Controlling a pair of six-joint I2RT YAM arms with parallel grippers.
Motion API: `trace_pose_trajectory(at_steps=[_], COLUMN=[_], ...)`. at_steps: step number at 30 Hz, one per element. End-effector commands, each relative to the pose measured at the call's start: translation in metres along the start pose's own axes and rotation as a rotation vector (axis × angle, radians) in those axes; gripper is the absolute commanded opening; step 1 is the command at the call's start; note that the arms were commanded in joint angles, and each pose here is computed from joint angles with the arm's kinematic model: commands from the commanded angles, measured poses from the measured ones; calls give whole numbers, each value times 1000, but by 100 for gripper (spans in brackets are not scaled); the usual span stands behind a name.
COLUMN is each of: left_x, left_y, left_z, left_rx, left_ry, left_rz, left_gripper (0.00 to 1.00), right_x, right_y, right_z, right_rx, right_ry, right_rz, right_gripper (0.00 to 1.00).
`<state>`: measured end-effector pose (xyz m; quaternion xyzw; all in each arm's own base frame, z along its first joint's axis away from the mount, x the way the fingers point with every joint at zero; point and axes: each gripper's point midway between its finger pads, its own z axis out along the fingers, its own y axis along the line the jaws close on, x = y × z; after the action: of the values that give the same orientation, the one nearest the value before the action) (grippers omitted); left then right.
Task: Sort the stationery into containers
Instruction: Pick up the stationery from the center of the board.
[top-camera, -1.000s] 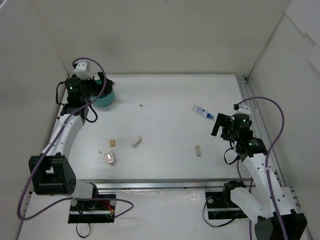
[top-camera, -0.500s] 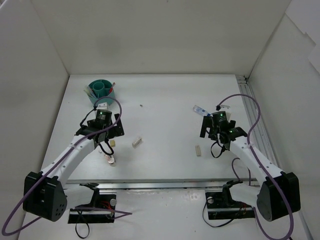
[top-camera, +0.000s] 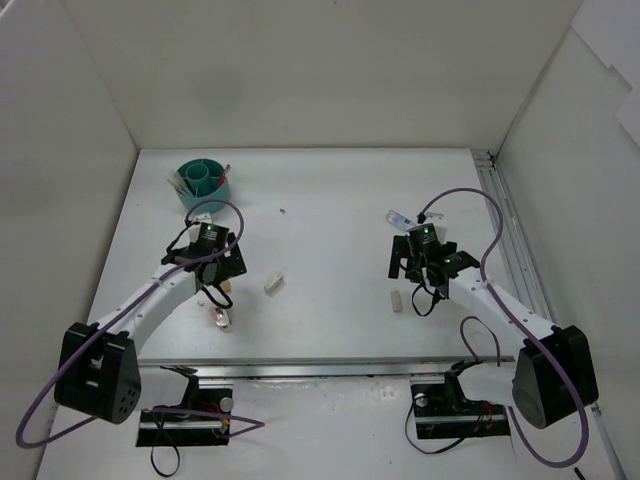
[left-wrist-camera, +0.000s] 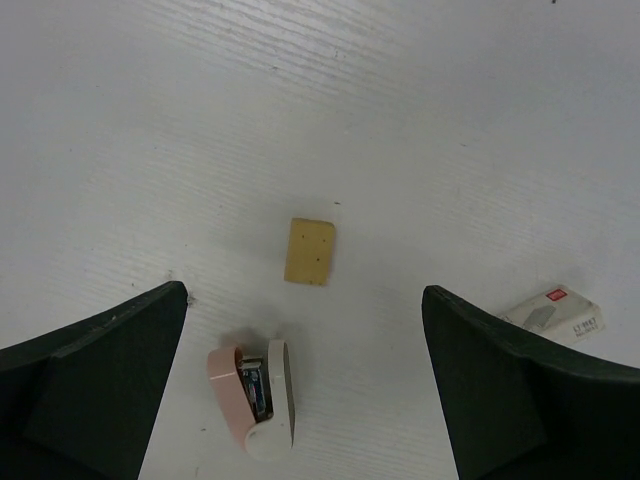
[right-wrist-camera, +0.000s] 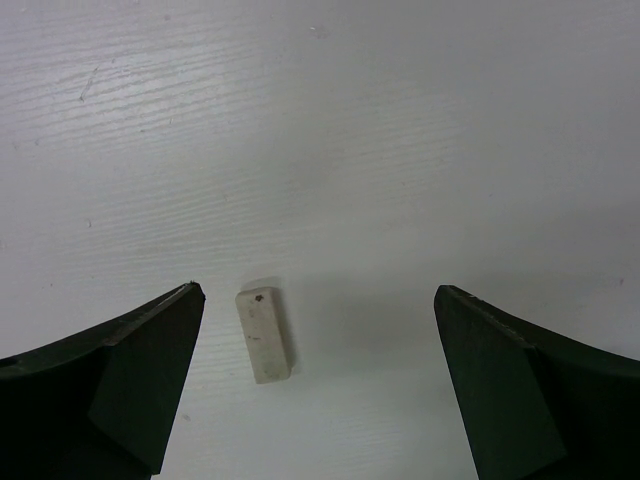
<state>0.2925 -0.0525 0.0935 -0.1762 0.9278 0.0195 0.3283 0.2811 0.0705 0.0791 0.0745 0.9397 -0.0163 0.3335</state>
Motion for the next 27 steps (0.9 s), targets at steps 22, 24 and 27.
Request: trace_pose_trajectory(at_steps=[22, 24, 27], left_x=[31, 34, 34], left_y=[-4, -1, 1], left_z=[48, 49, 50], left_rx=[11, -2, -22], left_ry=[153, 157, 172], left_rz=[-21, -18, -9], left_gripper=[44, 42, 39], right_x=[-37, -38, -39], right_y=[-13, -16, -21], right_z=[-25, -26, -29], right_rx=[73, 86, 98], right_ry=[-127, -138, -154], right_rz=[58, 59, 63], right_gripper=[98, 98, 98])
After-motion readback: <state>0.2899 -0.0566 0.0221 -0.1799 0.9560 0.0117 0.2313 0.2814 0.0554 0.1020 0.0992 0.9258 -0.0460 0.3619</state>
